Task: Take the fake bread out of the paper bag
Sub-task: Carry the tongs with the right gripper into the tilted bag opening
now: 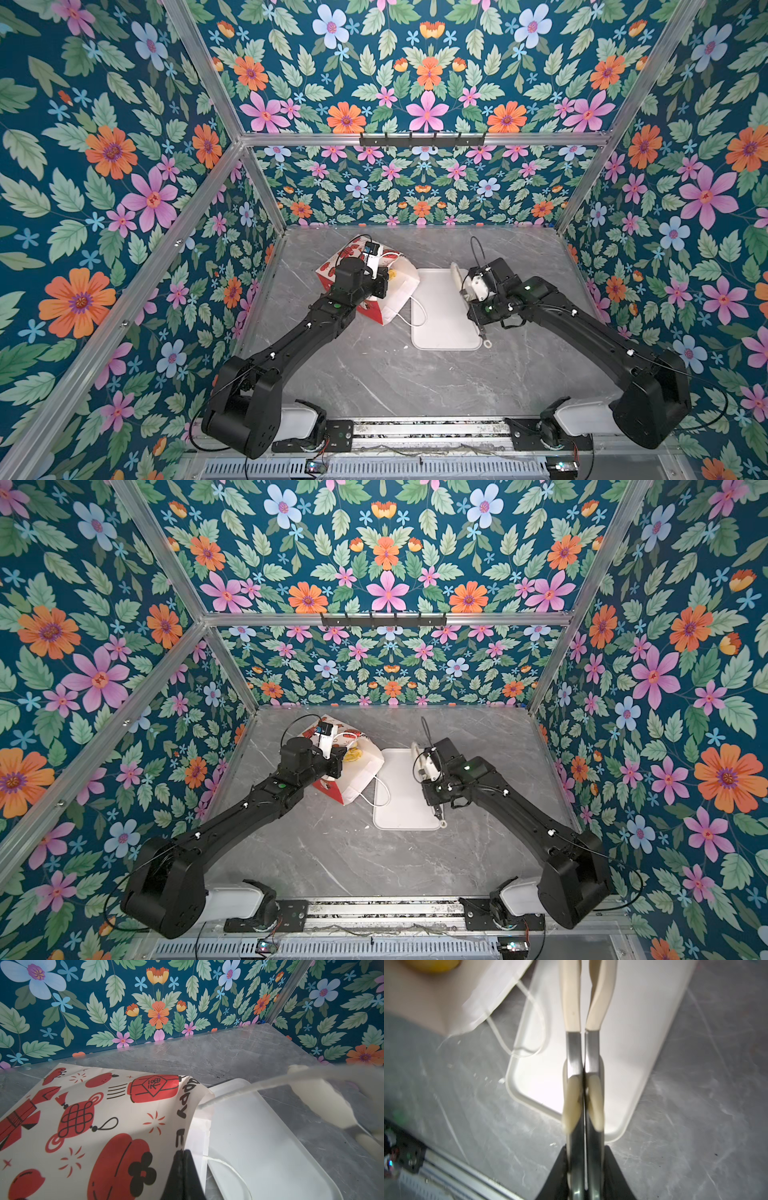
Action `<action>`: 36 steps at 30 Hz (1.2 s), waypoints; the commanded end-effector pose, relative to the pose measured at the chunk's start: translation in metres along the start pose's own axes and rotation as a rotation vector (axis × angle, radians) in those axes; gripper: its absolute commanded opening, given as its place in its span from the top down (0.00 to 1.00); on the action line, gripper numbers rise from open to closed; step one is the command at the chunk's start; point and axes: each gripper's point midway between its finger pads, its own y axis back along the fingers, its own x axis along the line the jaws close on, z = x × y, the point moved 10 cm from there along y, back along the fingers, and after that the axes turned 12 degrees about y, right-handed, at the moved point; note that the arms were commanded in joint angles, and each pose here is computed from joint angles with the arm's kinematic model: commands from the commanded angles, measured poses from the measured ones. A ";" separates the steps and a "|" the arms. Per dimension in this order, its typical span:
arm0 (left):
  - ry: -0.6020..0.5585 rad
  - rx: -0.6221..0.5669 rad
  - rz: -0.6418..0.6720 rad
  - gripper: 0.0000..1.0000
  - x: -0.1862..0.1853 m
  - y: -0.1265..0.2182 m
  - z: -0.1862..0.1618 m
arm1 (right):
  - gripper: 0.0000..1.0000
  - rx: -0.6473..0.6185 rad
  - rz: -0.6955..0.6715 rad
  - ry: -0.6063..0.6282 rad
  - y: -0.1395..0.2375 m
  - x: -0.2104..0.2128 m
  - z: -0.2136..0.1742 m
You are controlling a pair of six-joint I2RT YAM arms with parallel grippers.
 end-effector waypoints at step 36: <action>-0.009 -0.019 -0.066 1.00 -0.008 0.015 0.006 | 0.62 0.014 0.001 0.272 -0.097 0.014 0.087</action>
